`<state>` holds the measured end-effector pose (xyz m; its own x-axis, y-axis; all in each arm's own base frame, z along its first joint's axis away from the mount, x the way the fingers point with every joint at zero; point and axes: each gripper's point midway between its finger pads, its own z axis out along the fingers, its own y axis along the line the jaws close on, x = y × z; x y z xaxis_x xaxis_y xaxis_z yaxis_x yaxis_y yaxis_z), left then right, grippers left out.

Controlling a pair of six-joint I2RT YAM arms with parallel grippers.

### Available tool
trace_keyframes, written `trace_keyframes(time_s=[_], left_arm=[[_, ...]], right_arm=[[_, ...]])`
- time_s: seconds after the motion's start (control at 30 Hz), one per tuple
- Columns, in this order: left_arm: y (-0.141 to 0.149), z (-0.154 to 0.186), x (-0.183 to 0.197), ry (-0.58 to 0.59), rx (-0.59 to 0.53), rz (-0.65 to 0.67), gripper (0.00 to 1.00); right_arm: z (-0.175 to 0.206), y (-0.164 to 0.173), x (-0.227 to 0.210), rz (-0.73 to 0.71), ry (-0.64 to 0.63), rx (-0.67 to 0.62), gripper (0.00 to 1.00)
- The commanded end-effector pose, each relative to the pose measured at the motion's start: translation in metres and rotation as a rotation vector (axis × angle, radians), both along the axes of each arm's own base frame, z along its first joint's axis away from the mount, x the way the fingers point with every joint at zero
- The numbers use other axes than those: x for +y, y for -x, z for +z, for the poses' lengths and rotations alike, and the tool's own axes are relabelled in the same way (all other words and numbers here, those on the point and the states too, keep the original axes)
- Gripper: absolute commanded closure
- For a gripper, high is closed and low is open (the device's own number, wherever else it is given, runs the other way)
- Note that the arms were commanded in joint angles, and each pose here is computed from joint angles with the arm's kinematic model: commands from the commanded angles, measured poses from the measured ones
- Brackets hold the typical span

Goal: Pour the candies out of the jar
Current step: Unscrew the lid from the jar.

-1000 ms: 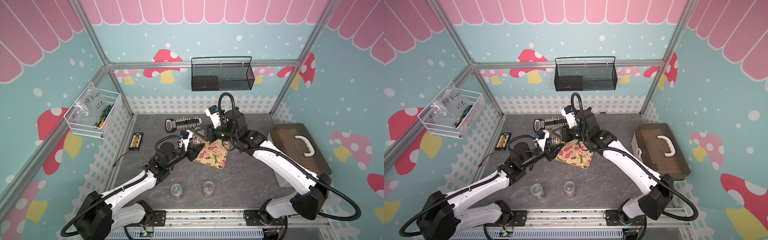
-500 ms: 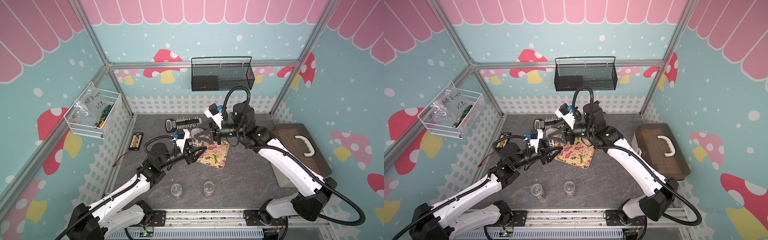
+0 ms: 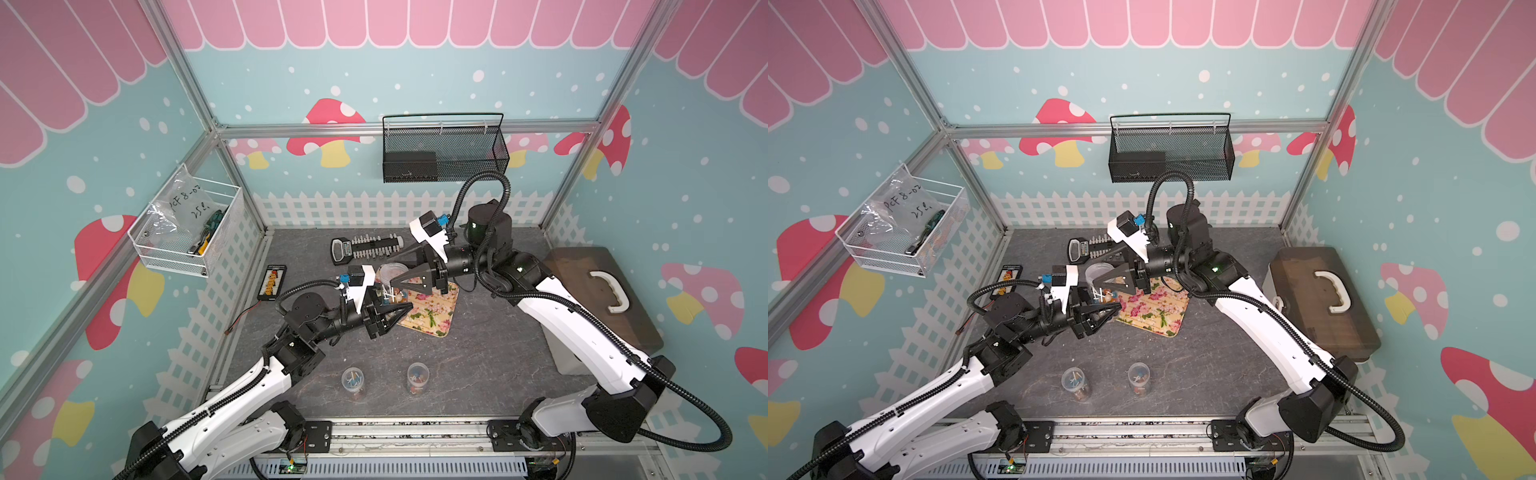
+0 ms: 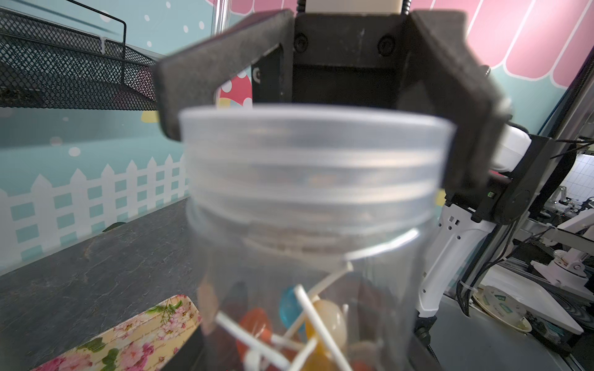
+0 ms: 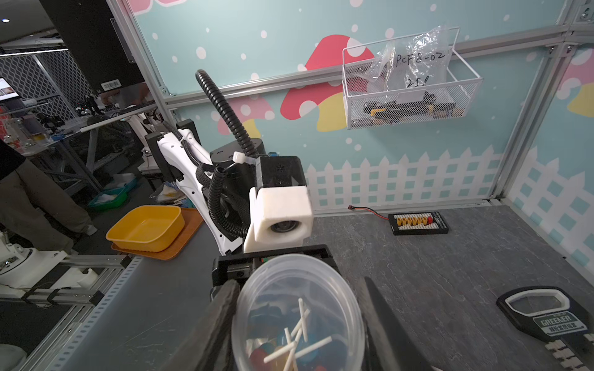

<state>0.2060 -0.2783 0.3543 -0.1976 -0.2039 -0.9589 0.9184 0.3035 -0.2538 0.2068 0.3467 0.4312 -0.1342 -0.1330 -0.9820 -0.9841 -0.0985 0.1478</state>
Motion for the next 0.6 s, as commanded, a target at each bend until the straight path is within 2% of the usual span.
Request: trace_keyframes(time_s=[0.0, 0.13, 0.33, 0.57], left_arm=[[-0.015, 0.0, 0.011, 0.052, 0.034, 0.113, 0.63], [-0.028, 0.001, 0.023, 0.077, 0.012, 0.225, 0.63], [-0.038, -0.01, 0.019, -0.02, -0.017, 0.261, 0.62], [-0.052, -0.027, 0.017, -0.14, -0.053, 0.32, 0.62]], right_arm=[[0.004, 0.004, -0.002, -0.043, 0.0, -0.004, 0.33], [0.018, -0.02, -0.01, -0.251, -0.019, 0.083, 0.28], [0.016, -0.041, -0.026, -0.455, -0.043, 0.222, 0.28], [-0.006, -0.05, -0.033, -0.555, 0.016, 0.312, 0.3]])
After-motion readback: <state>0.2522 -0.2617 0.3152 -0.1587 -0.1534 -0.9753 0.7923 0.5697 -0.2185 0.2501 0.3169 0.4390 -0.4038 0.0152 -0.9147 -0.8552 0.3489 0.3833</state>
